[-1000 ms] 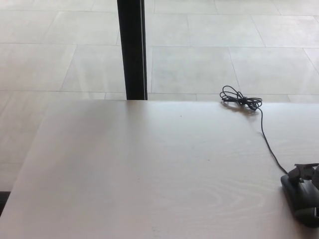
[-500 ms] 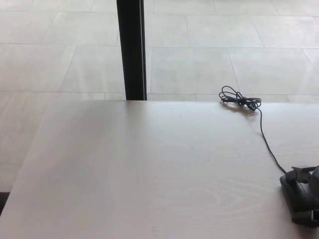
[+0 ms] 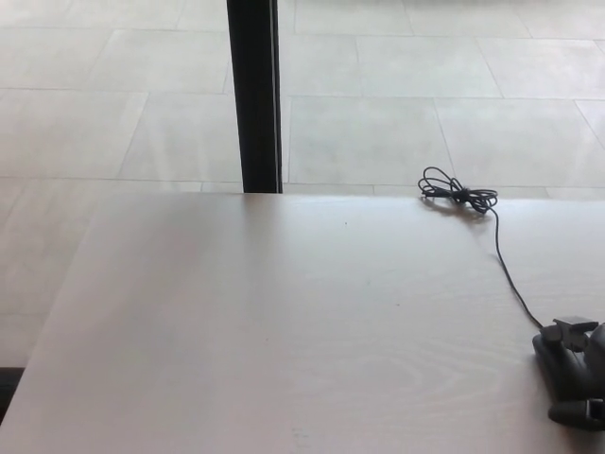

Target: The robot uses its right fingers to click on the left button of the black mouse placed on the table.

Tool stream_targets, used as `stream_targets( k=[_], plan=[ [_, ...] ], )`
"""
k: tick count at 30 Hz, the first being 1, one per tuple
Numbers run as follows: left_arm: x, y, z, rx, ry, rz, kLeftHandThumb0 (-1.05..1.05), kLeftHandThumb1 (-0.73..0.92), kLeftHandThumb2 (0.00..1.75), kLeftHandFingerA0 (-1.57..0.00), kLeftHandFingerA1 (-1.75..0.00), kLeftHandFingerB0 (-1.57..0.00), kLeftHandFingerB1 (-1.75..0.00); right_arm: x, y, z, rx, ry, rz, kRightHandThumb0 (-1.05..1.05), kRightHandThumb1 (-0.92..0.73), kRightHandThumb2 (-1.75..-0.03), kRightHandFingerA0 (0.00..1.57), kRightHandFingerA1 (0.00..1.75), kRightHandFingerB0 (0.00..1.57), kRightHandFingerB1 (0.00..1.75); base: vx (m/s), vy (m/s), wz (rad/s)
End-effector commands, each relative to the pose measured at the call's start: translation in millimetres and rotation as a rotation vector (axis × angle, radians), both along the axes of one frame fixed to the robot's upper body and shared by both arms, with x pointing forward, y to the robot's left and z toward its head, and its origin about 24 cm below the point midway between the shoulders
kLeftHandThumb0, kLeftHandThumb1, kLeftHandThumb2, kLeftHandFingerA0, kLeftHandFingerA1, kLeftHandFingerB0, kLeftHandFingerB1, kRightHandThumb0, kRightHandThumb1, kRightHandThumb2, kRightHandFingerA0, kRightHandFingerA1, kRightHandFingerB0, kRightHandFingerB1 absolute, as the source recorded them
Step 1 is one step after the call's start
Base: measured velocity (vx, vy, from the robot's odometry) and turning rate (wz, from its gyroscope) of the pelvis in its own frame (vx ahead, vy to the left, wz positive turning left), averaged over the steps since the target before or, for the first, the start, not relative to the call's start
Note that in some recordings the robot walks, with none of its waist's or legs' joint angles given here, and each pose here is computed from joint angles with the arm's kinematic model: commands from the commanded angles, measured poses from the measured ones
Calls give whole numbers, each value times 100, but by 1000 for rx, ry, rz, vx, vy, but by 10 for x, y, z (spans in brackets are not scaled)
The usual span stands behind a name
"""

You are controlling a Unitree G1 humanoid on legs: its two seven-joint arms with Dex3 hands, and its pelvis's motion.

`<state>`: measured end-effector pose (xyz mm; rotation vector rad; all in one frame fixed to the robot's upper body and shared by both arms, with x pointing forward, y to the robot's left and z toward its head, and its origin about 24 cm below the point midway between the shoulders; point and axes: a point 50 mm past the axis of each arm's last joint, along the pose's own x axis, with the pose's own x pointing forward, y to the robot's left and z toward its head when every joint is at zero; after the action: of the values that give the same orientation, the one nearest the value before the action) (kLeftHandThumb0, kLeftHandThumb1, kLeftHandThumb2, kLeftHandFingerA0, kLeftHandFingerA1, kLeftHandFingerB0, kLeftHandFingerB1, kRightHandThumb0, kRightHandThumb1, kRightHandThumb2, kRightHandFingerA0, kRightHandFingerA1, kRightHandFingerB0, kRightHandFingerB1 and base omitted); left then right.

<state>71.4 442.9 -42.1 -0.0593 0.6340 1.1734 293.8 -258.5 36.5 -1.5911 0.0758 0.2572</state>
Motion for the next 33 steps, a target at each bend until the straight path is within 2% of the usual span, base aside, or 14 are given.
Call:
stream_targets(
  k=[1, 2, 3, 5, 8, 9, 15, 16, 17, 21, 22, 26, 31, 33],
  plan=[
    [9, 74, 92, 43, -5, -4, -58, 56, 57, -90, -98, -71, -58, -168, -123, -258, -41, 129, -34, -63, -72, -62, 51, 66, 53, 39, 0, 0, 0],
    [9, 76, 94, 41, -10, -1, -56, 56, 57, -86, -85, -69, -57, -170, -117, -235, -34, 127, -37, -62, -71, -61, 29, 55, 54, 39, 0, 0, 0],
    [2, 77, 98, 55, 4, -12, -55, 57, 57, -85, -88, -70, -58, -162, -108, -215, -35, 125, -35, -62, -71, -61, 24, 52, 54, 39, 0, 0, 0],
    [-6, 74, 87, 34, -27, 11, -57, 56, 57, -89, -96, -68, -57, -142, -99, -149, -29, 94, -16, -62, -71, -61, 27, 51, 54, 40, 0, 0, 0],
    [-6, 73, 89, 48, -8, 3, -57, 56, 57, -88, -92, -70, -57, -102, -88, -87, -25, 75, -7, -60, -70, -61, 28, 47, 55, 40, 0, 0, 0],
    [-11, 76, 90, 45, -7, 2, -57, 57, 57, -89, -85, -70, -57, -90, -79, -63, -21, 67, -3, -60, -70, -61, 28, 48, 56, 40, 0, 0, 0],
    [-51, 76, 77, 30, -13, 12, -55, 56, 57, -89, -93, -70, -57, 24, -27, 127, -2, 3, 29, -60, -68, -60, 29, 47, 55, 40, 0, 0, 0],
    [-56, 77, 77, 30, -10, 6, -55, 57, 57, -86, -78, -69, -57, 94, 6, 236, 7, -33, 47, -64, -71, -61, 27, 48, 55, 40, 0, 0, 0],
    [-62, 73, 70, 25, -7, 6, -56, 57, 57, -86, -74, -67, -55, 156, 24, 325, -15, -44, 58, -65, -74, -62, 25, 47, 54, 39, 0, 0, 0],
    [-75, 72, 62, 26, 15, 27, -59, 56, 57, -89, -76, -66, -53, 270, 112, 594, 11, -91, 75, -65, -72, -62, 26, 45, 55, 39, 0, 0, 0],
    [-79, 72, 65, 33, 18, 17, -60, 56, 57, -84, -69, -65, -54, 292, 137, 679, 11, -113, 100, -63, -72, -62, 29, 47, 55, 40, 0, 0, 0],
    [-122, 66, 48, 26, 20, 17, -58, 55, 57, -88, -82, -71, -58, 348, 189, 1016, 51, -176, 95, -64, -75, -62, 25, 41, 50, 37, 0, 0, 0],
    [-130, 64, 48, 42, 51, 3, -58, 56, 57, -90, -81, -73, -56, 373, 153, 1305, 113, -282, 78, -63, -71, -61, 29, 47, 55, 39, 0, 0, 0],
    [-136, 65, 46, 33, 34, 25, -60, 54, 57, -90, -84, -68, -56, 374, 131, 1380, 128, -301, 65, -65, -72, -62, 28, 46, 54, 38, 0, 0, 0]
  ],
)
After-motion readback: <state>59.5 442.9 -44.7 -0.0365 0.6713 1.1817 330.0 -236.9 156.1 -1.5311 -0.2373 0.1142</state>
